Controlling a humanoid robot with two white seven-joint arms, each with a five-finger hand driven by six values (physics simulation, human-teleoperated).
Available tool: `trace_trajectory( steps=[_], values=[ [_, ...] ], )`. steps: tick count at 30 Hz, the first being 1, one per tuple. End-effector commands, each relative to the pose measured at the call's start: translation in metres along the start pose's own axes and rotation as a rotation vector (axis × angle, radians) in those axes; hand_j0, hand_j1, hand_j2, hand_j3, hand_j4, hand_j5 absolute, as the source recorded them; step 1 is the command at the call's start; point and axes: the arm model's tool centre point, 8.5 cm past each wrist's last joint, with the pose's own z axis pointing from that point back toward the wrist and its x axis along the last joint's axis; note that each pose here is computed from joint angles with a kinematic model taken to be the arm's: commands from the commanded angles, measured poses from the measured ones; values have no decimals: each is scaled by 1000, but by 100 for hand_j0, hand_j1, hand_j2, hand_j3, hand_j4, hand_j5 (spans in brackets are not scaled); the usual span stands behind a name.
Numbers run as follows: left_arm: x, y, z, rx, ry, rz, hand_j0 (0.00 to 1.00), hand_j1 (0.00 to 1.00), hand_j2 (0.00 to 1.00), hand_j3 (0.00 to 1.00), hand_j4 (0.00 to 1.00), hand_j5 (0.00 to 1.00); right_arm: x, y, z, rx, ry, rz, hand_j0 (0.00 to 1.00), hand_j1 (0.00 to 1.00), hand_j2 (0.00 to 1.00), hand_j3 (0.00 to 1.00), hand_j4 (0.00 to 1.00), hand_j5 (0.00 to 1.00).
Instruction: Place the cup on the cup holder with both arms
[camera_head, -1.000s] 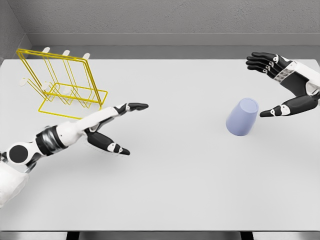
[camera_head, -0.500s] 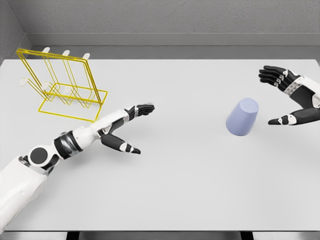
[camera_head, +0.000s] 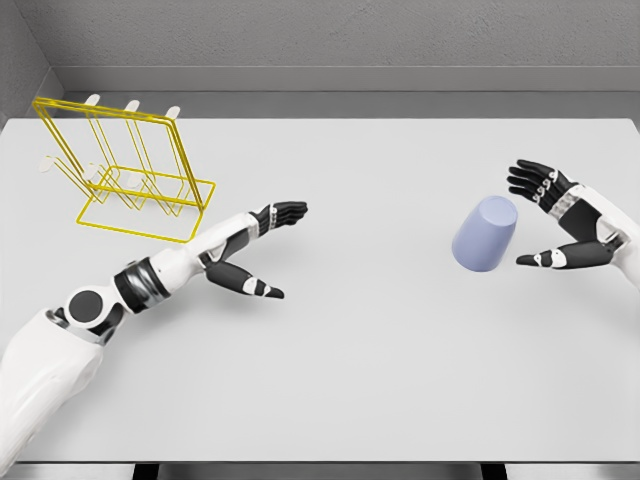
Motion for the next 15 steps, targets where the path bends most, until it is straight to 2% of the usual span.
trace_trajectory(
  steps=[1, 7, 13, 15],
  values=[
    [-6, -3, -3, 1, 44, 46, 100, 100, 100, 100, 100, 100, -8, -3, 2, -34, 4, -16, 100, 100, 100, 100, 100, 100],
    [-8, 0, -2, 8, 71, 63, 100, 100, 100, 100, 100, 100, -26, -4, 8, -76, 35, -40, 100, 100, 100, 100, 100, 100],
    [-7, -1, -2, 9, 60, 64, 100, 100, 100, 100, 100, 100, -50, 7, 5, -110, 50, -89, 100, 100, 100, 100, 100, 100],
    [-7, -1, -3, 6, 58, 62, 100, 100, 100, 100, 100, 100, -51, 9, 4, -109, 49, -93, 100, 100, 100, 100, 100, 100]
  ],
)
